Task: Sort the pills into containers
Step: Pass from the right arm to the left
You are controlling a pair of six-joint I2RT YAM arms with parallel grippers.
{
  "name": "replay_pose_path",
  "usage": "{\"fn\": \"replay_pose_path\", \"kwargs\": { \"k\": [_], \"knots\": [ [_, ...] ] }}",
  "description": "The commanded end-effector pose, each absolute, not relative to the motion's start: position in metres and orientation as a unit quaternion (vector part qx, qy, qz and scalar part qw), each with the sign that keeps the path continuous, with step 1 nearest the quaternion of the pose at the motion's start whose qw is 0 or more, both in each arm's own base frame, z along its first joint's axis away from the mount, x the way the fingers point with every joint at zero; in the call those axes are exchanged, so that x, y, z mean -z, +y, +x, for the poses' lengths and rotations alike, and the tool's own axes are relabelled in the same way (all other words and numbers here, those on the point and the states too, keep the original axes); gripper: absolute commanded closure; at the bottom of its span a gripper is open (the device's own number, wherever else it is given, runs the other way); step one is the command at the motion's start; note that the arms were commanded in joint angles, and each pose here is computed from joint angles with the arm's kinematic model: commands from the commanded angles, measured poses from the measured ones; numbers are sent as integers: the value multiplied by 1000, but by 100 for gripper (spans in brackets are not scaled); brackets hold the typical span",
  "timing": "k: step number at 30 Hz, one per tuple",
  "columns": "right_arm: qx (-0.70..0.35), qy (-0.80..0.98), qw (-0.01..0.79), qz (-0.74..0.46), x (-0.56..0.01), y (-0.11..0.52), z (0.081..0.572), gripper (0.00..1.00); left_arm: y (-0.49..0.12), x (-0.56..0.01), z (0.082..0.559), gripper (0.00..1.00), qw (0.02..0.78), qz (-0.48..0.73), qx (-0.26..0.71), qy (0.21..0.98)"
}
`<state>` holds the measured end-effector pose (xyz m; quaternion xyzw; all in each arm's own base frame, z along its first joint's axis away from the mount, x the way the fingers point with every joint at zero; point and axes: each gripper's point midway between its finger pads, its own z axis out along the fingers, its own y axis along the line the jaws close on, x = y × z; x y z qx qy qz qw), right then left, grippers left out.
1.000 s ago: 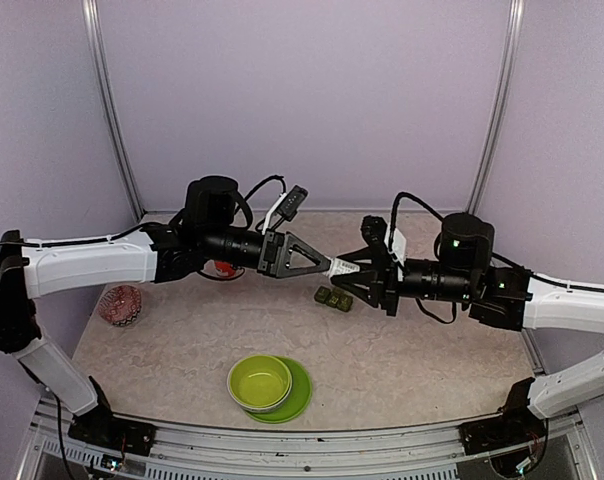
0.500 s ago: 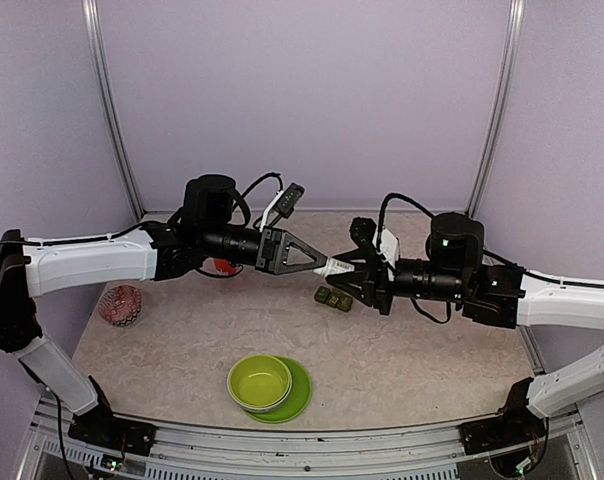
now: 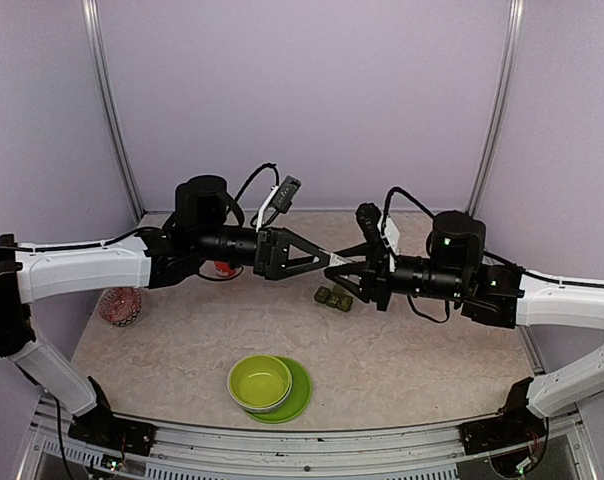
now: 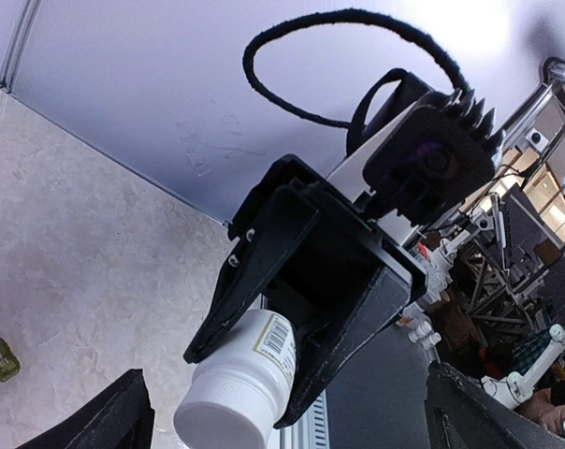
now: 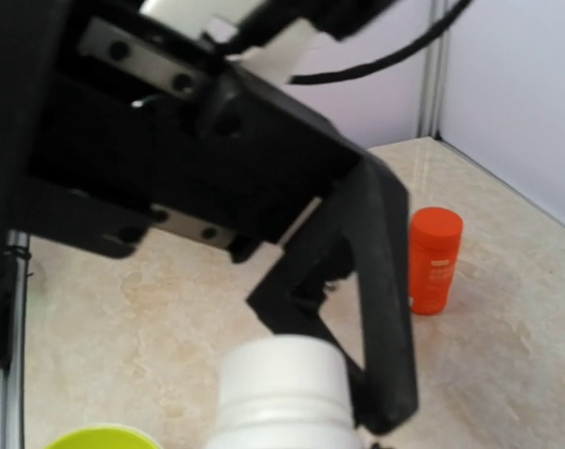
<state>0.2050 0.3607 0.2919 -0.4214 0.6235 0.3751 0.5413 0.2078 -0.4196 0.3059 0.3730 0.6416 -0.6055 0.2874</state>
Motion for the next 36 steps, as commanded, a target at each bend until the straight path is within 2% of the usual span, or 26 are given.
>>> {"fn": "replay_pose_path", "kwargs": {
  "k": [1, 9, 20, 36],
  "knots": [
    [-374, 625, 570, -380, -314, 357, 215, 86, -414, -341, 212, 1, 335, 346, 626, 614],
    [-342, 643, 593, -342, -315, 347, 233, 86, -420, -350, 210, 1, 338, 326, 643, 605],
    [-350, 614, 628, -326, -336, 333, 226, 87, -428, -332, 217, 1, 324, 315, 632, 629],
    [-344, 644, 584, -356, -297, 362, 233, 89, -430, -340, 218, 1, 338, 309, 639, 618]
  ]
}}
